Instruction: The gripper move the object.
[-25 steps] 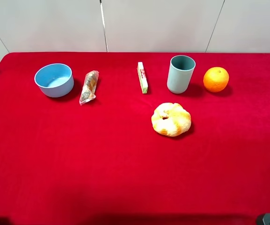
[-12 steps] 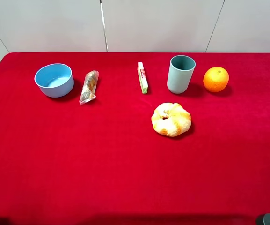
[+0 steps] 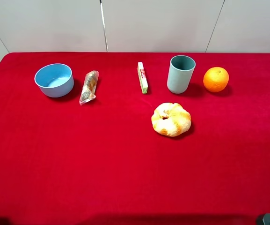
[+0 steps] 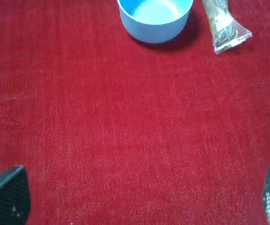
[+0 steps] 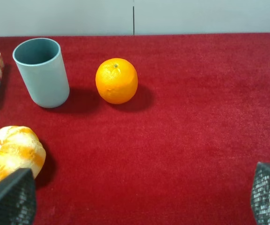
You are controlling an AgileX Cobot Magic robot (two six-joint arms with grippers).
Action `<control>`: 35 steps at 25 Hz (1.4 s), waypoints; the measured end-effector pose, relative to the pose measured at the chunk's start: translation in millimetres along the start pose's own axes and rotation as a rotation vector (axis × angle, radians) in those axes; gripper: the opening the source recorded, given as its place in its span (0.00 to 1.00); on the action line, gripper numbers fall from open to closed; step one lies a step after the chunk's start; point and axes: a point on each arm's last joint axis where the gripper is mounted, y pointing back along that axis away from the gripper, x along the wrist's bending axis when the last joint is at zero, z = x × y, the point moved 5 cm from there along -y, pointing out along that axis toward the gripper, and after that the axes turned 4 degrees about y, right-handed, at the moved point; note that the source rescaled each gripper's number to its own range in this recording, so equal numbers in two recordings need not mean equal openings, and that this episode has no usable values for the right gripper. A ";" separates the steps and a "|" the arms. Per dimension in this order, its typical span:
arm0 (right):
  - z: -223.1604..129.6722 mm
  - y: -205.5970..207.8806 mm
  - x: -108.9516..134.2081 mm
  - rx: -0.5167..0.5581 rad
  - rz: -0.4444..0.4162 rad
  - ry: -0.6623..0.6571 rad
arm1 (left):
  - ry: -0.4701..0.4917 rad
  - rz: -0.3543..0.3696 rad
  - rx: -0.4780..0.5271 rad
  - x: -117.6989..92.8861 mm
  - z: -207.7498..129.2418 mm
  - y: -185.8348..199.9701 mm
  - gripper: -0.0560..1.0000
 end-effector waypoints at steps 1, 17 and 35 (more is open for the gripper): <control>0.0 0.0 0.0 0.000 0.000 0.000 | -0.001 0.000 -0.013 0.0 -2.9 0.5 1.00; 0.0 0.0 0.0 0.000 0.000 0.000 | -0.019 -0.012 -0.116 -2.3 -14.7 9.0 1.00; 0.0 0.0 0.0 0.000 0.000 0.000 | -0.022 -0.011 -0.116 -2.3 -14.7 9.0 1.00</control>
